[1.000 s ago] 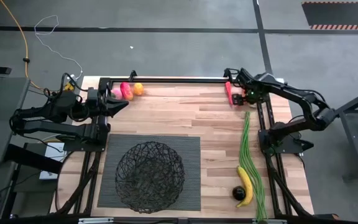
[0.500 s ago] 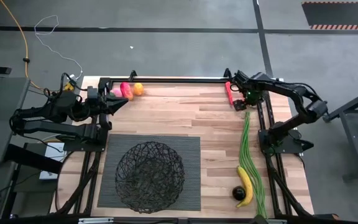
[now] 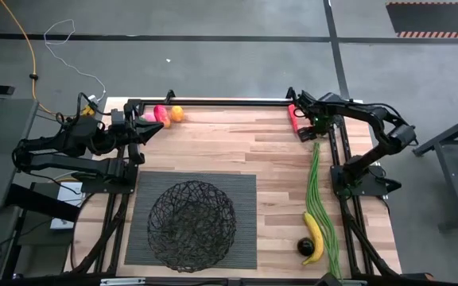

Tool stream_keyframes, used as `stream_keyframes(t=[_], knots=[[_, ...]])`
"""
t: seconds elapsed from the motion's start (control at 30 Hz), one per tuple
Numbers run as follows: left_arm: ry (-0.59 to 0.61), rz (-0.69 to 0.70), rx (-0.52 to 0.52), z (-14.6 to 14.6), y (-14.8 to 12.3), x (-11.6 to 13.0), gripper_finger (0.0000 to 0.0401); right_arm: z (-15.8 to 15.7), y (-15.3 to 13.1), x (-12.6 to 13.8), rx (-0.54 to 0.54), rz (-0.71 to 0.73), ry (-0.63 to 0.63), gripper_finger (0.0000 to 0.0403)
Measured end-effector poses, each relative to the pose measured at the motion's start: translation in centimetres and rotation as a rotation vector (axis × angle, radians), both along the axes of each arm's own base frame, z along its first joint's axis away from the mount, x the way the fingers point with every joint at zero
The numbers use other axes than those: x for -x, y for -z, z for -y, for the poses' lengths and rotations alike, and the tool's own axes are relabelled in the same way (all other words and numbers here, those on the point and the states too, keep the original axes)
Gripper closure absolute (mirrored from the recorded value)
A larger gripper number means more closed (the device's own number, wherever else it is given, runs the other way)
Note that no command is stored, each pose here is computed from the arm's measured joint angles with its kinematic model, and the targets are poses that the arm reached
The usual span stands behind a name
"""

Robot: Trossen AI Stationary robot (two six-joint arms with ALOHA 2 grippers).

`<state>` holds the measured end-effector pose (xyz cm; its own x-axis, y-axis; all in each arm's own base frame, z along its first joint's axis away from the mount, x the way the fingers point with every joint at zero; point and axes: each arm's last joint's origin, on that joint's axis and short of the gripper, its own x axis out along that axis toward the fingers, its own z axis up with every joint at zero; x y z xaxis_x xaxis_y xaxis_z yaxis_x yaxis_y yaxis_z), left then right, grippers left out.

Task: Build produce basket
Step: Put the tangerines into the black wire basket

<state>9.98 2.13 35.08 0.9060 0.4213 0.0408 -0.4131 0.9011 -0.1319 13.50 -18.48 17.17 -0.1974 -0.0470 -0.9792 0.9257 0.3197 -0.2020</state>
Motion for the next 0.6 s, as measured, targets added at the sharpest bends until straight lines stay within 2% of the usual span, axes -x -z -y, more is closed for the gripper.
stream_keyframes(t=[0.23, 0.6], knots=[[-0.015, 0.0, 0.001, -0.04, 0.0, 0.02, 0.0398, 0.07, 0.0, -0.05, 0.008, 0.005, 0.003, 0.0267], [-0.015, 0.0, 0.001, -0.04, 0.0, 0.02, 0.0398, 0.1, 0.26, -0.08, -0.003, -0.003, 0.018, 0.0269]])
